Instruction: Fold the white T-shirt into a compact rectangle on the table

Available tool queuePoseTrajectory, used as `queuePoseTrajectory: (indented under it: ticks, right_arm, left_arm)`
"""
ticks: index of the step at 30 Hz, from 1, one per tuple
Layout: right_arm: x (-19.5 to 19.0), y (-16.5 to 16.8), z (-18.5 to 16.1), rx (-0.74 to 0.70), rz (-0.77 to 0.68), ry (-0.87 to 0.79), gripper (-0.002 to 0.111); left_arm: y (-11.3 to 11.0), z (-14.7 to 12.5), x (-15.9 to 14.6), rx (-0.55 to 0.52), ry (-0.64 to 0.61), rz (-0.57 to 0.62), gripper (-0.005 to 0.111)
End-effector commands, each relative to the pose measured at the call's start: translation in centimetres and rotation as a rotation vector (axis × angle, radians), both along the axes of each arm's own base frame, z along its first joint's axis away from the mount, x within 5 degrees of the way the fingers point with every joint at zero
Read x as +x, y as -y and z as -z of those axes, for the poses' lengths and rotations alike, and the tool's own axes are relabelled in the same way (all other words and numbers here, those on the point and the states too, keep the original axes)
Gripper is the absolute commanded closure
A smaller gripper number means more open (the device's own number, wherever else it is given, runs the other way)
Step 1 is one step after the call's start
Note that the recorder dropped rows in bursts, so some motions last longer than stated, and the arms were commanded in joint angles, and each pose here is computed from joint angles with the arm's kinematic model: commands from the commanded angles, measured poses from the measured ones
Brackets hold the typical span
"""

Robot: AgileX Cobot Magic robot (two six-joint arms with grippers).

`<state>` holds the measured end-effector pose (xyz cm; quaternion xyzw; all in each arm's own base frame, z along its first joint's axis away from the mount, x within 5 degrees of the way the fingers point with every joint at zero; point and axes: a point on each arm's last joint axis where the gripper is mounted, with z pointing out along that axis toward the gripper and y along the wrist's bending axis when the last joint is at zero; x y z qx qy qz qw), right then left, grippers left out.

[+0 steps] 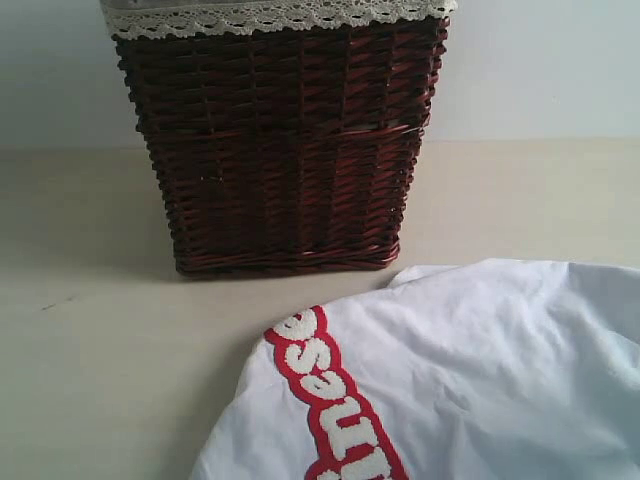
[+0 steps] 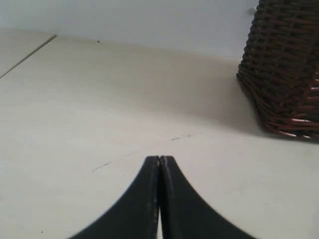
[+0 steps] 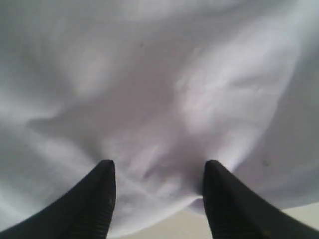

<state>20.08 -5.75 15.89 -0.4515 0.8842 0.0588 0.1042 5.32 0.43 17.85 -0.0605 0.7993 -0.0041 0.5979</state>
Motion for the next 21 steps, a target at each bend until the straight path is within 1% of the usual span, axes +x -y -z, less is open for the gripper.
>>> queuePoseTrajectory:
  ticks: [1,4,10,16,21]
  right_arm:
    - [1.0,0.5,0.5,-0.008,0.188,0.065,0.055]
    - [1.2,0.7,-0.2,-0.007,0.31,0.109,0.055]
    - [1.0,0.7,-2.7,-0.014,0.449,0.233,0.055]
    - [0.7,0.7,-2.7,0.011,0.541,0.19,0.055]
    - [1.1,1.4,-2.4,-0.036,0.604,0.22,0.058]
  left_arm:
    - [0.0,-0.3,0.0,0.002,0.023,0.003,0.107]
    - [0.0,-0.3,0.0,0.002,0.023,0.003,0.107]
    - [0.0,-0.3,0.0,0.0,0.024,0.003,0.107]
    - [0.0,-0.3,0.0,0.002,0.023,0.003,0.107]
    - [0.0,-0.3,0.0,0.002,0.023,0.003,0.107]
